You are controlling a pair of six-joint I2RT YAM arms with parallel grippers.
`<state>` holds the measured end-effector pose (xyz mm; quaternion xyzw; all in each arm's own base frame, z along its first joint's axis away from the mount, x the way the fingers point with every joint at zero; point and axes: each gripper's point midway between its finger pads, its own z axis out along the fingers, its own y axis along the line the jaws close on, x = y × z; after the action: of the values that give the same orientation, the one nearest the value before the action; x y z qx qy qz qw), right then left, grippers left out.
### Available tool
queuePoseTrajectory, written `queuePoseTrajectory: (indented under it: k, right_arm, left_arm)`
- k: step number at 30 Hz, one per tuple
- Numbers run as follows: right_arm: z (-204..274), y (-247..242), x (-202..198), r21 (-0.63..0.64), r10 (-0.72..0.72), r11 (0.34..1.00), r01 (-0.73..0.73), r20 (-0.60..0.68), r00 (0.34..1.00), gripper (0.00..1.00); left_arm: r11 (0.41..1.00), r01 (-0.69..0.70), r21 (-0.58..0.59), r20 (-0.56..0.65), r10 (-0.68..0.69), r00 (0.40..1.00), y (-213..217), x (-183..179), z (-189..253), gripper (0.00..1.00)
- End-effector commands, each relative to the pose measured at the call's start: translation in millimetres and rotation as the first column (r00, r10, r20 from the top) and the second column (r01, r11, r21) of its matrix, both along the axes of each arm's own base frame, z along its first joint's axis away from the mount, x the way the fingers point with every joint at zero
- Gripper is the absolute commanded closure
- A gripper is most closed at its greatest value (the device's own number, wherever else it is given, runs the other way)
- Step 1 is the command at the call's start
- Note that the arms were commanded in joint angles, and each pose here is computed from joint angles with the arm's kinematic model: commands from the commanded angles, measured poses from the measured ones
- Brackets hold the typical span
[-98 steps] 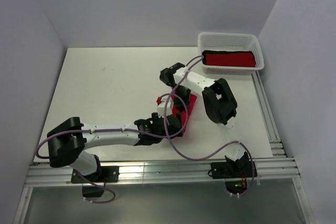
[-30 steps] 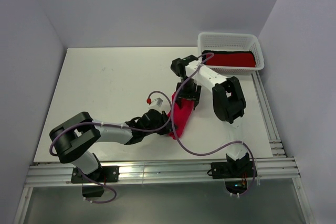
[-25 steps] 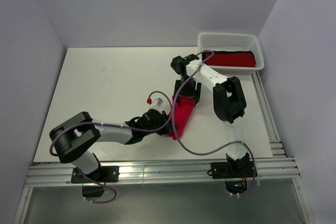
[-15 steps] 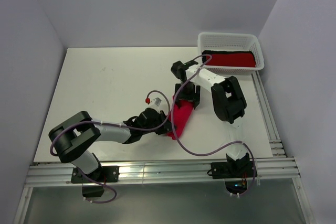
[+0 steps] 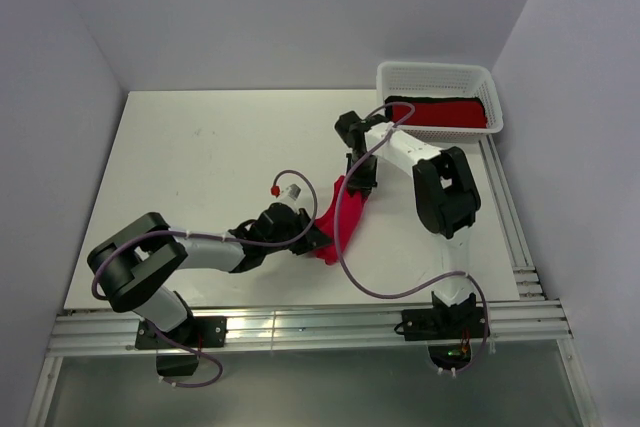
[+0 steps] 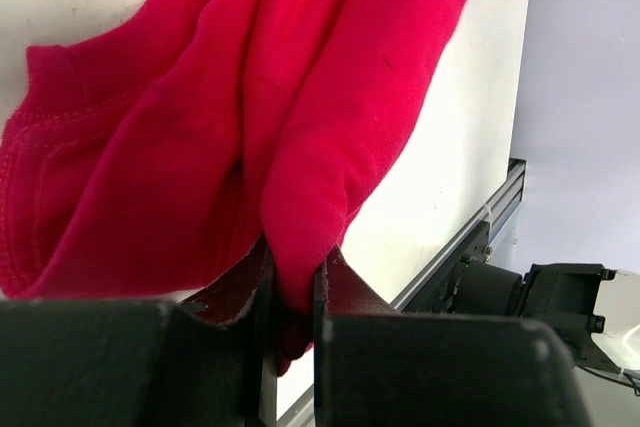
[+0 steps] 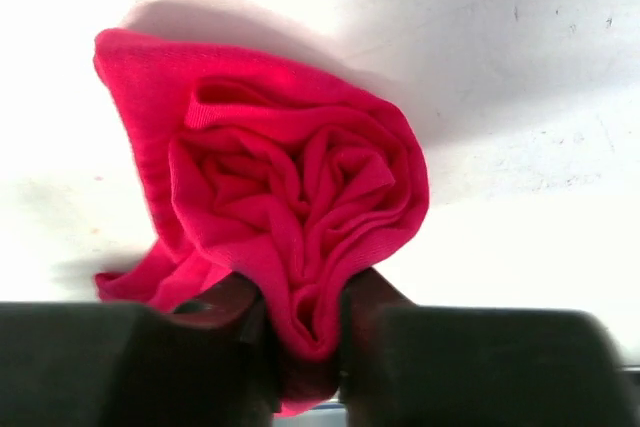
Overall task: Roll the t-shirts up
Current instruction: Roll the tshirt
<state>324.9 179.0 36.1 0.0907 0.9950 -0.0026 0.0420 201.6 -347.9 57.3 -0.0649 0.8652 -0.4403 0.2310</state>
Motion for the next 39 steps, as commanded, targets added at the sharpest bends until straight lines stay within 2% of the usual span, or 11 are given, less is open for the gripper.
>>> queuePoseTrajectory:
  k: [1,2,3,6,12,17,20,26,30,39]
  right_arm:
    - [12.9,-15.1,34.3,-0.066,-0.031,0.997,0.037,0.094,0.995,0.83]
    - [13.4,-16.2,33.9,-0.079,-0.038,0.996,0.045,0.081,0.996,0.98]
    - [8.4,-18.4,33.0,-0.098,-0.042,0.994,0.047,0.056,0.998,1.00]
    - [6.8,-25.3,20.6,-0.152,-0.058,0.987,0.053,-0.029,0.998,1.00]
    - [0.3,-42.4,11.3,-0.221,-0.139,0.969,0.112,-0.114,0.984,1.00]
    - [7.3,-58.9,16.4,-0.339,-0.200,0.930,0.145,-0.134,0.971,1.00]
    - [7.7,-57.9,0.2,-0.311,-0.254,0.931,0.190,-0.178,0.951,1.00]
    - [2.6,-72.2,-25.3,-0.370,-0.315,0.902,0.223,-0.212,0.925,1.00]
    - [-14.2,-82.4,-49.4,-0.408,-0.354,0.887,0.215,-0.303,0.885,1.00]
    - [-25.0,-96.3,-101.3,-0.461,-0.421,0.856,0.232,-0.365,0.830,1.00]
  left_arm:
    - [0.996,0.052,0.079,-0.064,-0.047,0.997,11.9,-18.2,-24.8,1.00]
    - [0.995,0.056,0.087,-0.075,-0.050,0.996,12.4,-19.6,-29.8,1.00]
    - [0.994,0.059,0.091,-0.081,-0.052,0.995,12.6,-20.3,-32.2,1.00]
    - [0.993,0.065,0.103,-0.100,-0.055,0.993,12.6,-22.0,-41.7,1.00]
    - [0.988,0.069,0.138,-0.144,-0.049,0.988,17.0,-26.2,-61.5,1.00]
    - [0.989,0.057,0.139,-0.194,-0.029,0.981,25.6,-32.9,-73.0,1.00]
    - [0.989,0.069,0.133,-0.211,-0.040,0.977,27.2,-32.9,-75.2,1.00]
    - [0.983,0.116,0.143,-0.229,-0.081,0.970,21.1,-33.9,-73.6,1.00]
    - [0.975,0.169,0.147,-0.276,-0.124,0.953,13.1,-37.2,-77.8,0.99]
    - [0.950,0.239,0.203,-0.335,-0.162,0.928,25.6,-53.5,-84.7,1.00]
